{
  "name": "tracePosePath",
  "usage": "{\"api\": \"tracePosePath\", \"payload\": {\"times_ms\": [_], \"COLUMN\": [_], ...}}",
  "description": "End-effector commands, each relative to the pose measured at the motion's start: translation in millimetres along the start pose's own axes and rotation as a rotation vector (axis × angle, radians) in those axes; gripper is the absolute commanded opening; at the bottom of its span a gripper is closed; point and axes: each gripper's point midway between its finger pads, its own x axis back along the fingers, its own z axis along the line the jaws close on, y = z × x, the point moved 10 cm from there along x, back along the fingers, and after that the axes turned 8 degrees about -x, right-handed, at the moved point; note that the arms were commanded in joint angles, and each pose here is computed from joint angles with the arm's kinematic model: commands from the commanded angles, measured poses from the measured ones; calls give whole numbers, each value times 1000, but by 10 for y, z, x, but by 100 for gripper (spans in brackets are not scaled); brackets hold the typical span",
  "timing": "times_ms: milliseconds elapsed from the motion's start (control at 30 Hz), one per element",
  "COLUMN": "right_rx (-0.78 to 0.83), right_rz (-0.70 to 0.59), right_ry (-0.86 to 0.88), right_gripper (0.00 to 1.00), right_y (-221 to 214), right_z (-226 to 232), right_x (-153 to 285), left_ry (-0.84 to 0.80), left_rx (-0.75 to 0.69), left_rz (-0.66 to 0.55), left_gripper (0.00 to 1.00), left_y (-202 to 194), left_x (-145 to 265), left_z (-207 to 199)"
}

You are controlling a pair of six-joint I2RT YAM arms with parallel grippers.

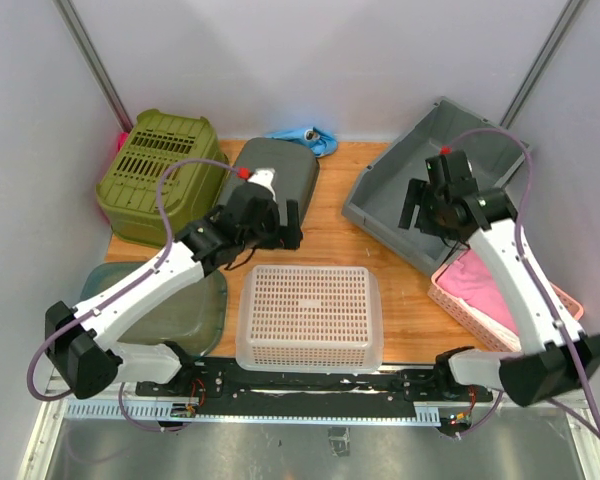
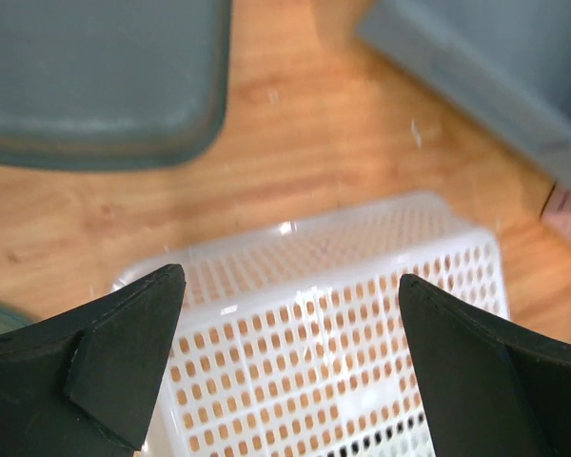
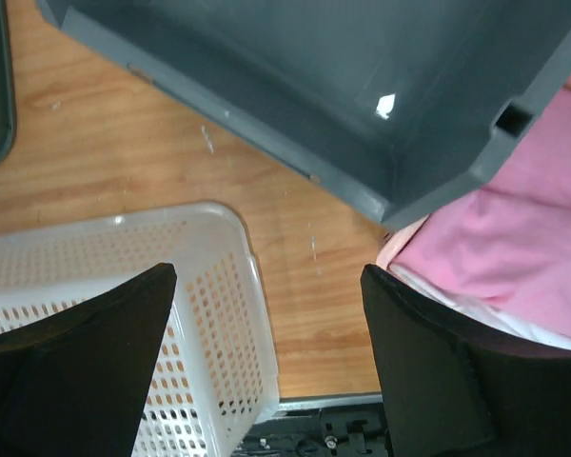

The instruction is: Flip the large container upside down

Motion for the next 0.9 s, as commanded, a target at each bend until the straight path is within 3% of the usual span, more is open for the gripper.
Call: {"api": "tracePosePath", "payload": {"times_ms": [0,167,400,867], "right_rx": [-26,-92,-137,-372], "right_rz": [-87,-133,-143,-154], "right_ry": [-141,-296,-165,-98], "right_gripper": [81,80,81,82], "right_y": [360,798,1293,1478], "right_z": [196,480,1027,1318], "right_x": [-110,-434,-846,-2029], "left_ry": [-150,-255,-277,-300], "left_rx": [-60,-90,-69,-101], "left_rz": [14,42,35,41], "left_gripper": [99,99,99,99], "left_y": [-258,-458,-515,-558], "left_x": [50,130,228,319], "left_z": [-144,-135,-110,-72]}}
